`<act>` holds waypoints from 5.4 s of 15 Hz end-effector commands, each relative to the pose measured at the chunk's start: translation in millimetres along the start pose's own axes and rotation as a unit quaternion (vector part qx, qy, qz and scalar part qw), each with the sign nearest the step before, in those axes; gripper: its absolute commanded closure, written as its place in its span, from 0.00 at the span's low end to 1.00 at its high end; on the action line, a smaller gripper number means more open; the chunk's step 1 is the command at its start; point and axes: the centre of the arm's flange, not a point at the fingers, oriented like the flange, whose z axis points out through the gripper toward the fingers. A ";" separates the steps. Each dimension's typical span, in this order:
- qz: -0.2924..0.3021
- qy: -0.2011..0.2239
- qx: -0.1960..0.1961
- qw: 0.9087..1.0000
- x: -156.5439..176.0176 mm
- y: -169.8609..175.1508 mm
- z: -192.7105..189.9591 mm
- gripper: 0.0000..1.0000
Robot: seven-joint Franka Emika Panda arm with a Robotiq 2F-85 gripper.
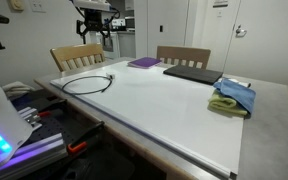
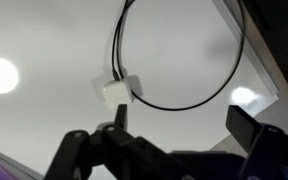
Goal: Place the charger straight across the board
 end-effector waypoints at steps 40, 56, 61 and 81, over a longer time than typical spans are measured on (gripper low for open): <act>-0.059 0.047 -0.022 0.997 10.8 62.1 167.1 0.00; -0.023 0.056 -0.062 0.996 7.0 77.2 159.9 0.71; 0.091 0.071 -0.108 0.988 -30.1 124.1 136.8 0.71; 0.378 0.070 -0.180 0.905 -117.4 234.9 90.9 0.71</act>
